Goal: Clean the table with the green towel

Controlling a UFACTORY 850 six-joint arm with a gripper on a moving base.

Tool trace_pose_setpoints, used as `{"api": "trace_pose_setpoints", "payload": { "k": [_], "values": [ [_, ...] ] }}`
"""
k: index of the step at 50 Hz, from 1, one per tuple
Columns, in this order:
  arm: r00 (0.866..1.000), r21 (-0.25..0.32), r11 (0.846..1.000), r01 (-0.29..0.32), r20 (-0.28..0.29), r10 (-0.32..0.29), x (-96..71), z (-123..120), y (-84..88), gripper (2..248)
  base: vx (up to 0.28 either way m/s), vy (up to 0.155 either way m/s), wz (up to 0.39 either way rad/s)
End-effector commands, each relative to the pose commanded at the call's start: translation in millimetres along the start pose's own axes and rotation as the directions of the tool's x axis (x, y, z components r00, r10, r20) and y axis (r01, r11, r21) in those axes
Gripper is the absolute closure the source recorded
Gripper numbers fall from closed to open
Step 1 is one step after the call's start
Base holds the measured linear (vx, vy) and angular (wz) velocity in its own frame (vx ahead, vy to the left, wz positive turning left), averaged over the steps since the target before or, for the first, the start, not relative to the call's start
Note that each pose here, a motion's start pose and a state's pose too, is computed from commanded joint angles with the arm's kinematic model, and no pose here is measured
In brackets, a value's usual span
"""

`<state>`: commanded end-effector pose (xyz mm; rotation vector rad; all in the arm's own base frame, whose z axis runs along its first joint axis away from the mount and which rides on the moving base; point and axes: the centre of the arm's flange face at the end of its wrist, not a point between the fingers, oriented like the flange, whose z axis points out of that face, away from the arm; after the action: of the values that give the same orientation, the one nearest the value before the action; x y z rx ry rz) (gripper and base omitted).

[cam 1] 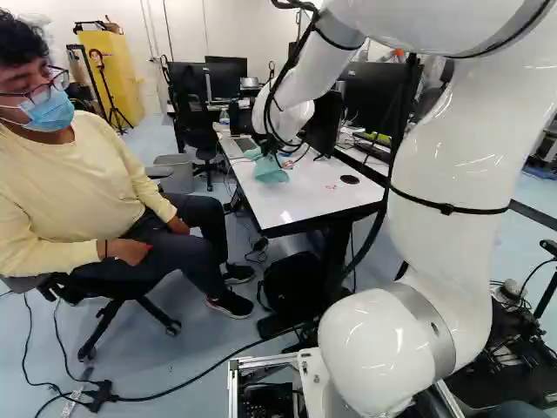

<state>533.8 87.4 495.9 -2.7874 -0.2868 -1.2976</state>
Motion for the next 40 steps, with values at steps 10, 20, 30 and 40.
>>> {"api": "trace_pose_setpoints", "payload": {
  "k": [10,20,30,40],
  "values": [
    [1.0,-0.01,1.0,-0.008,0.021,0.009,-3.2,-9.8,6.9,206,0.0,0.0,0.0],
    [0.999,-0.021,1.0,-0.017,0.045,0.018,-10.0,-16.4,13.7,206,0.0,0.0,0.0],
    [0.998,-0.031,0.999,-0.026,0.062,0.028,-16.6,-22.5,20.3,206,0.0,0.0,0.0],
    [0.996,-0.042,0.998,-0.035,0.078,0.038,-23.1,-28.6,26.9,206,0.0,0.0,0.0]
  ]
}}
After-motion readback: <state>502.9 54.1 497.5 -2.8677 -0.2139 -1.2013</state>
